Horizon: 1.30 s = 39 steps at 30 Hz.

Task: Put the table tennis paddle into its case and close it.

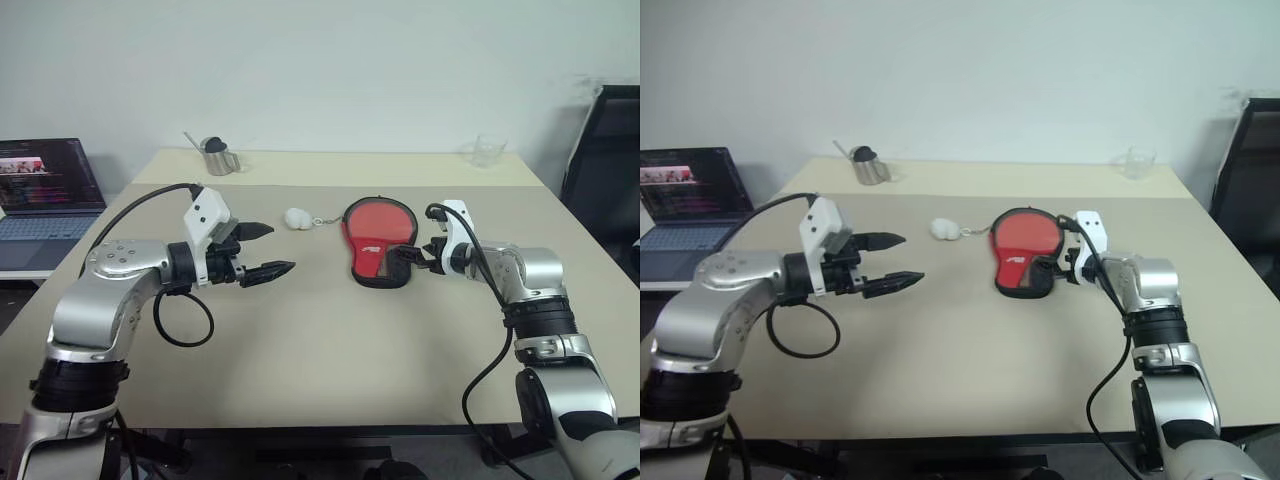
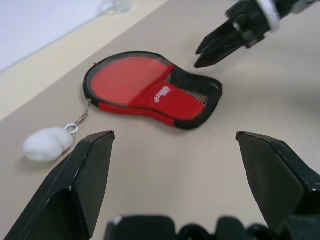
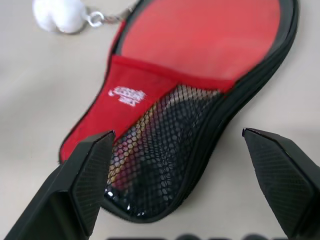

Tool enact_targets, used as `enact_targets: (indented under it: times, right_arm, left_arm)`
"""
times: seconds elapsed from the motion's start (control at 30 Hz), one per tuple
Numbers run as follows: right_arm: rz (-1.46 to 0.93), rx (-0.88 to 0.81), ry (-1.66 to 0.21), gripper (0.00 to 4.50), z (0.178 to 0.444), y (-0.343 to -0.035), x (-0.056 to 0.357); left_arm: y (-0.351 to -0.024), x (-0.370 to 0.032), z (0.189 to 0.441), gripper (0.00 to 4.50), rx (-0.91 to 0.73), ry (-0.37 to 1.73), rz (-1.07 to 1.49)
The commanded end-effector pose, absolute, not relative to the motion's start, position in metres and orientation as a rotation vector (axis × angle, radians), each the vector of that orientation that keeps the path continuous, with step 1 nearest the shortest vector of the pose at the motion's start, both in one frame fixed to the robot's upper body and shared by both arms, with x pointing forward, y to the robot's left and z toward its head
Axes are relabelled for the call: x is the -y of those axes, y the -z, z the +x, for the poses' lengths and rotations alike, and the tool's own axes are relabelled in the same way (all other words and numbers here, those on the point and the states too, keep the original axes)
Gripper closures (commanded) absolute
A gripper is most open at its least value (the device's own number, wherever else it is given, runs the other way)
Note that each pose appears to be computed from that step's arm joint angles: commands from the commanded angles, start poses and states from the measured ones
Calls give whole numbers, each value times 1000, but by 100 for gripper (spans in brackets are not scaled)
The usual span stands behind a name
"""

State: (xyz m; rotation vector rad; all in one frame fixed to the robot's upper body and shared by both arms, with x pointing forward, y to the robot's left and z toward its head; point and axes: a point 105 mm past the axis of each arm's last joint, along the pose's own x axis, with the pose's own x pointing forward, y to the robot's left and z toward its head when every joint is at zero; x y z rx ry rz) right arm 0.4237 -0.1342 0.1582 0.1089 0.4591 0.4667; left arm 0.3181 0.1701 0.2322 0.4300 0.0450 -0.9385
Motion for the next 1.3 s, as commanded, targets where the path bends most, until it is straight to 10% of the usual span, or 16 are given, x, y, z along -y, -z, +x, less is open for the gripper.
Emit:
enact_targets:
  times: [0.03, 1.17, 1.3]
  right_arm:
    - [109, -407, -436, 3, 433, -168, 140]
    - [149, -471, -536, 3, 432, -136, 94]
    - [149, -469, -524, 91, 433, -135, 97]
  left_arm:
    - [-243, -169, 312, 23, -5, 897, 456]
    - [-233, -186, 313, 23, -80, 754, 499]
    - [-233, -188, 314, 23, -77, 749, 502]
